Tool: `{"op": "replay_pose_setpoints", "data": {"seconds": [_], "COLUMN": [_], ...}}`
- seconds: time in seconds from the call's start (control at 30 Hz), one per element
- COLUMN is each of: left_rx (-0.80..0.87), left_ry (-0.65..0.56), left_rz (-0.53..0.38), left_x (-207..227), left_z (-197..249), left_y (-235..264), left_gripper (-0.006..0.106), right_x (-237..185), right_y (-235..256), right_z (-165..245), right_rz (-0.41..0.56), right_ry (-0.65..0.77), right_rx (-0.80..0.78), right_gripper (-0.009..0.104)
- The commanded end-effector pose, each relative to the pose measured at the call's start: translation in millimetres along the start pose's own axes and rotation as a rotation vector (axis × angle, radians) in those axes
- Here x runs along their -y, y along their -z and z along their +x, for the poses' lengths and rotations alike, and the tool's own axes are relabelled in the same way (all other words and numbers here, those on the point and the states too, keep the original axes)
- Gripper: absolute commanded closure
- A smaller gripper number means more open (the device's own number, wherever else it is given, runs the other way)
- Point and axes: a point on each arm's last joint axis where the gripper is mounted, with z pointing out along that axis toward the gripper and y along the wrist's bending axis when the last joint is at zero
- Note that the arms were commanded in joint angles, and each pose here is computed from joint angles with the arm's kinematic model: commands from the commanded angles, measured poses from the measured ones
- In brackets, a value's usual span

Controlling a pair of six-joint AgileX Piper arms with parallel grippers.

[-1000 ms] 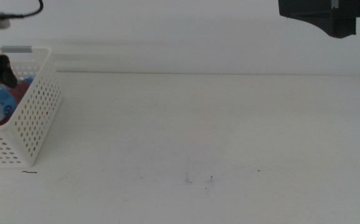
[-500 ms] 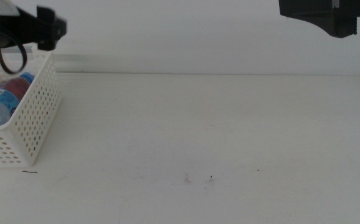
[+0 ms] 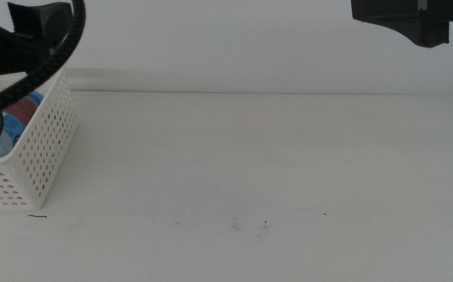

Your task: Use arms to grab the bottles and put them into the dustbin to the left of the table.

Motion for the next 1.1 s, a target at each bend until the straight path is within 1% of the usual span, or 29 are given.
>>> {"op": "replay_pose_setpoints", "data": {"seconds": [0.0, 0.17, 0.33, 0.47, 1.0, 1.07], "left_rx": [0.024, 0.044, 0.012, -0.007, -0.007, -0.008], "left_ry": [0.003, 0.003, 0.014, 0.073, 0.042, 0.038], "left_rz": [-0.003, -0.010, -0.010, -0.028, -0.031, -0.031], "left_x": [0.4, -0.2, -0.2, -1.8, -2.1, -2.2], "left_z": [-1.5, -3.4, -0.5, 1.5, 1.5, 1.5], "left_y": [2.0, 2.6, 2.4, 1.9, 1.9, 1.9], "left_gripper": [0.007, 0.007, 0.007, 0.007, 0.007, 0.007], "right_x": [0.0, 0.0, 0.0, 0.0, 0.0, -2.8], "right_y": [2.4, 2.4, 2.4, 2.4, 2.4, -4.0], "right_z": [-2.7, -2.7, -2.7, -2.7, -2.7, 5.1], "right_rz": [0.001, 0.001, 0.001, 0.001, 0.001, -0.031], "right_ry": [0.013, 0.013, 0.013, 0.013, 0.013, -0.020], "right_rx": [0.021, 0.021, 0.021, 0.021, 0.021, -0.009], "right_gripper": [0.003, 0.003, 0.003, 0.003, 0.003, 0.003]}}
